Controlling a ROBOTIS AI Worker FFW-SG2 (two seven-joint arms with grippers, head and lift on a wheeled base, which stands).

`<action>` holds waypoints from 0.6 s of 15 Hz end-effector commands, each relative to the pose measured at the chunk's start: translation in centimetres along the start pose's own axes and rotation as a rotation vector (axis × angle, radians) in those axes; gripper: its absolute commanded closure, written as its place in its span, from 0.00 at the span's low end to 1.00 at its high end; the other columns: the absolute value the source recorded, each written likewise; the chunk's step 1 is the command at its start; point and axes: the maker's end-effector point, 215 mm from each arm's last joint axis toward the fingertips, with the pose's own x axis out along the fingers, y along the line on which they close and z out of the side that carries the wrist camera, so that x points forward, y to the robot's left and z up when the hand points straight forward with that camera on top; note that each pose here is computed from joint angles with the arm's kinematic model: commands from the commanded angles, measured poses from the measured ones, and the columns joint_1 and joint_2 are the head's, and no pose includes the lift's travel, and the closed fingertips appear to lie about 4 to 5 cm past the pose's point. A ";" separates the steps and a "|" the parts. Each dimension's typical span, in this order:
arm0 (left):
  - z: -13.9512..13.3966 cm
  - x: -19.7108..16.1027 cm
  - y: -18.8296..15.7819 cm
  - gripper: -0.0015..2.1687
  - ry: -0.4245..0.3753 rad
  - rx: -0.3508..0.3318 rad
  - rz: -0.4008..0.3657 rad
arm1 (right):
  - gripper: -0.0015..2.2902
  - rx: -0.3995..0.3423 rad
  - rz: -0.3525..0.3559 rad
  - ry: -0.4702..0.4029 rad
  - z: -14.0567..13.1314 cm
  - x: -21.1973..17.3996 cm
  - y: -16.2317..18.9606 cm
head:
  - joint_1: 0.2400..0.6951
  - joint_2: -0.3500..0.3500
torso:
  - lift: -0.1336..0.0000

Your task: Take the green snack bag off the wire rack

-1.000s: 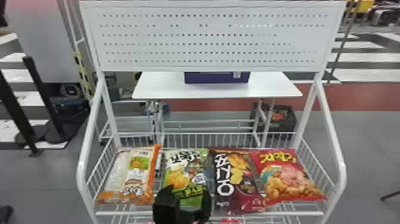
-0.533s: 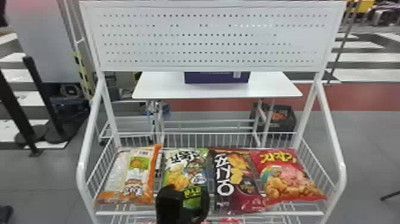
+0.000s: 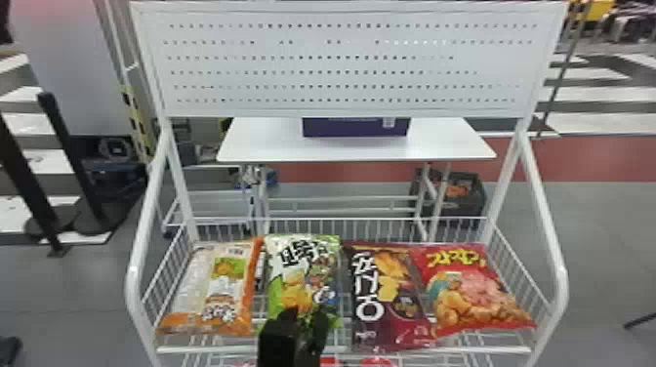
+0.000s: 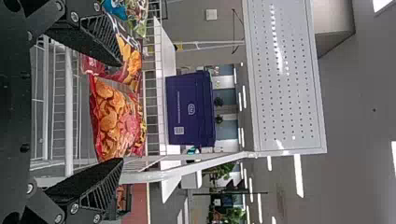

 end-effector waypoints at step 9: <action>6.6 -9.7 2.5 0.58 -0.201 -0.059 -0.026 | 0.08 0.001 0.001 -0.005 0.1 0.3 0.0 | 0.57 0.50 | 1.00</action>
